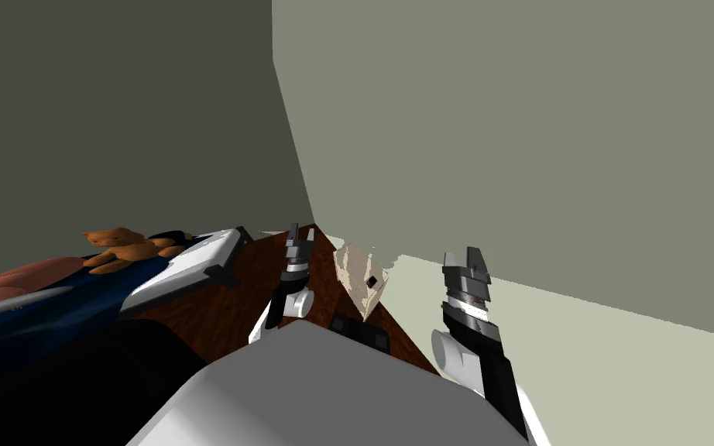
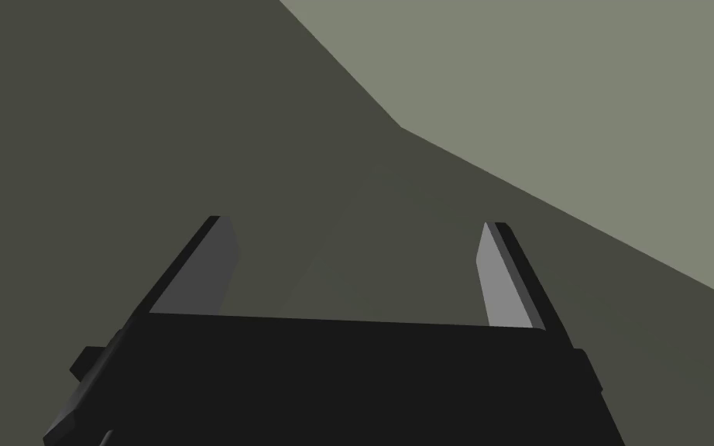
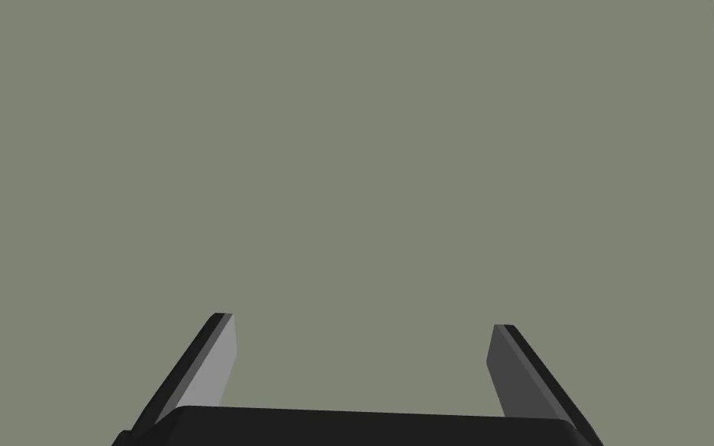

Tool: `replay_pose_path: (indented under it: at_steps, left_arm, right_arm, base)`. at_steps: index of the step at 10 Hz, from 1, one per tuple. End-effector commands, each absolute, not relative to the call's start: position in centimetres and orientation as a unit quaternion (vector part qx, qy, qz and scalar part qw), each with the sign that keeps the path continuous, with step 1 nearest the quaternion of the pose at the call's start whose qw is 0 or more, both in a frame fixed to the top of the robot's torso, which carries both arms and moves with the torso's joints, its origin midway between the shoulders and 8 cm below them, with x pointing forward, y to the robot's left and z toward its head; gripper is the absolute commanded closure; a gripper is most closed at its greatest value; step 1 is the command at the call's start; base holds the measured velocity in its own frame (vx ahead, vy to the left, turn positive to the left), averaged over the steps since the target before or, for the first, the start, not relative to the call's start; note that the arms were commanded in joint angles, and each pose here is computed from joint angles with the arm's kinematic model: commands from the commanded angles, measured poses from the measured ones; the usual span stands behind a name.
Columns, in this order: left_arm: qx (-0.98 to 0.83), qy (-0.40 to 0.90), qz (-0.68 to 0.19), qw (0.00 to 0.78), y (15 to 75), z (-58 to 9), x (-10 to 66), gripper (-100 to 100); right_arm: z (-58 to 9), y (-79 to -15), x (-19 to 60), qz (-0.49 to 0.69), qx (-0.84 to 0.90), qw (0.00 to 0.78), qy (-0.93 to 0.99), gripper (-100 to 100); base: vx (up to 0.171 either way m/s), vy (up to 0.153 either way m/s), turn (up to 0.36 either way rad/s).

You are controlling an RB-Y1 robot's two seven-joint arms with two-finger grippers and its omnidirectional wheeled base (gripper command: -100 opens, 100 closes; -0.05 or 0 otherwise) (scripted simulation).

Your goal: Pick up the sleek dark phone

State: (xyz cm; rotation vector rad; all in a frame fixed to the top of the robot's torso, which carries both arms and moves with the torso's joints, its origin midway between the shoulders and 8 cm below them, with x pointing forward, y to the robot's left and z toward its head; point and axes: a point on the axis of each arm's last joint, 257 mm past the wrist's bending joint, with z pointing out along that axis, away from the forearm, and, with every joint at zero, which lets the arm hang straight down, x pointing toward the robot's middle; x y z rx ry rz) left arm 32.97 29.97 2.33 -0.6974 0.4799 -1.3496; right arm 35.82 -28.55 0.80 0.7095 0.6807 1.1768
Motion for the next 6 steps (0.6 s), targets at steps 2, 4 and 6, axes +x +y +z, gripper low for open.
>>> replay_pose_path:
  at_steps: [2,4,6]
  left_arm:
    - [-0.313,0.215,-0.606,0.699,30.0,2.3,33.0,0]
    - [-0.313,0.215,-0.606,0.699,30.0,2.3,33.0,0]
    - [-0.313,0.215,-0.606,0.699,30.0,2.3,33.0,0]
  right_arm:
    - [0.5,-27.8,36.5,0.538,0.302,0.713,0.334,-100]
    - [-0.1,-27.2,37.4,0.545,0.294,0.701,0.355,-100]
    - [-1.2,-26.7,38.7,0.554,0.295,0.683,0.374,-100]
  base:
    - [-0.032,-0.024,0.057]
    - [-0.062,-0.037,0.092]
    - [-0.096,-0.051,0.136]
